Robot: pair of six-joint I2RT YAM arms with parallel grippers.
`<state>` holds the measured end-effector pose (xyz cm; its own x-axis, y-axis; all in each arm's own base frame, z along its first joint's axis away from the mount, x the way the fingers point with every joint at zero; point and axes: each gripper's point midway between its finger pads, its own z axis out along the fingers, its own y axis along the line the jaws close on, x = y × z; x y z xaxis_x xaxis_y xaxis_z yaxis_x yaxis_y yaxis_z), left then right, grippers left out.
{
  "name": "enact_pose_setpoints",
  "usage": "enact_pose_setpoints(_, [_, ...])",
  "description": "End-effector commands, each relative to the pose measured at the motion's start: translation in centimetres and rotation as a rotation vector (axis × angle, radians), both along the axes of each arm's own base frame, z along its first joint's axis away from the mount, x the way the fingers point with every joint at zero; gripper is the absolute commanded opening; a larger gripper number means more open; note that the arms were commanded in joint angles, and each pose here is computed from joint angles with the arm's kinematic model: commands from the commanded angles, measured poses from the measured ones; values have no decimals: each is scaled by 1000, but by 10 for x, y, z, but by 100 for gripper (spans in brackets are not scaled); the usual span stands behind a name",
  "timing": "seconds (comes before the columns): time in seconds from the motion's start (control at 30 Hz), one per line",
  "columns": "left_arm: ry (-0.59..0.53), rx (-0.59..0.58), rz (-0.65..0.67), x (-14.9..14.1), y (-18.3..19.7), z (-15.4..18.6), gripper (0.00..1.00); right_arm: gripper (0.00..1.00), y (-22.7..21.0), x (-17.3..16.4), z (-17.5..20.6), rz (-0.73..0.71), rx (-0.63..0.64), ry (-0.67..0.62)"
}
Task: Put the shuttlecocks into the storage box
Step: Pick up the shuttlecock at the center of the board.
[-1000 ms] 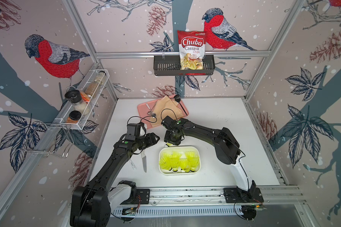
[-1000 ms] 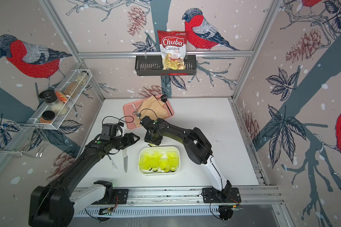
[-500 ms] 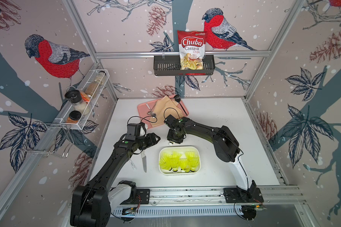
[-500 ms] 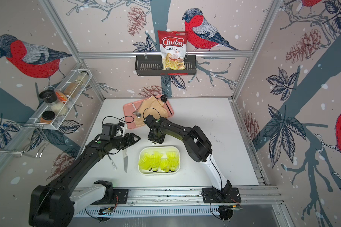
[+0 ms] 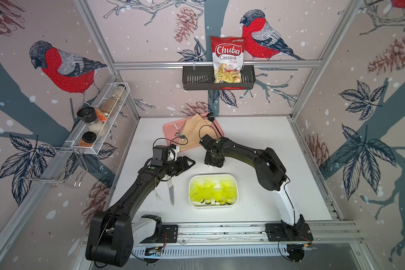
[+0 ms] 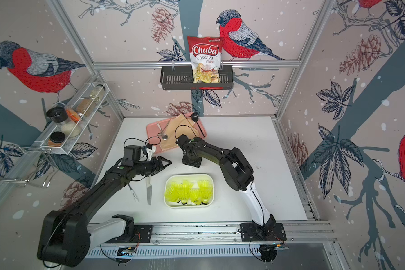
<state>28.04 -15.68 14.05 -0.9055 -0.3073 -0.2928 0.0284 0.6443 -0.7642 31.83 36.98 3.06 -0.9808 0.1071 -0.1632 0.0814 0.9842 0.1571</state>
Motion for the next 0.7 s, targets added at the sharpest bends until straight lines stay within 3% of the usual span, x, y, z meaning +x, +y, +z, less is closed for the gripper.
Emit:
enact_pose_setpoints(0.0, [-45,-33,-21,5,-5,9,68,55,-1,-1,3,11,-19,-21])
enact_pose_setpoints(0.67, [-52,-86,-74,1,-15,1,70,43,-1,-9,-11,-14,-21,-37])
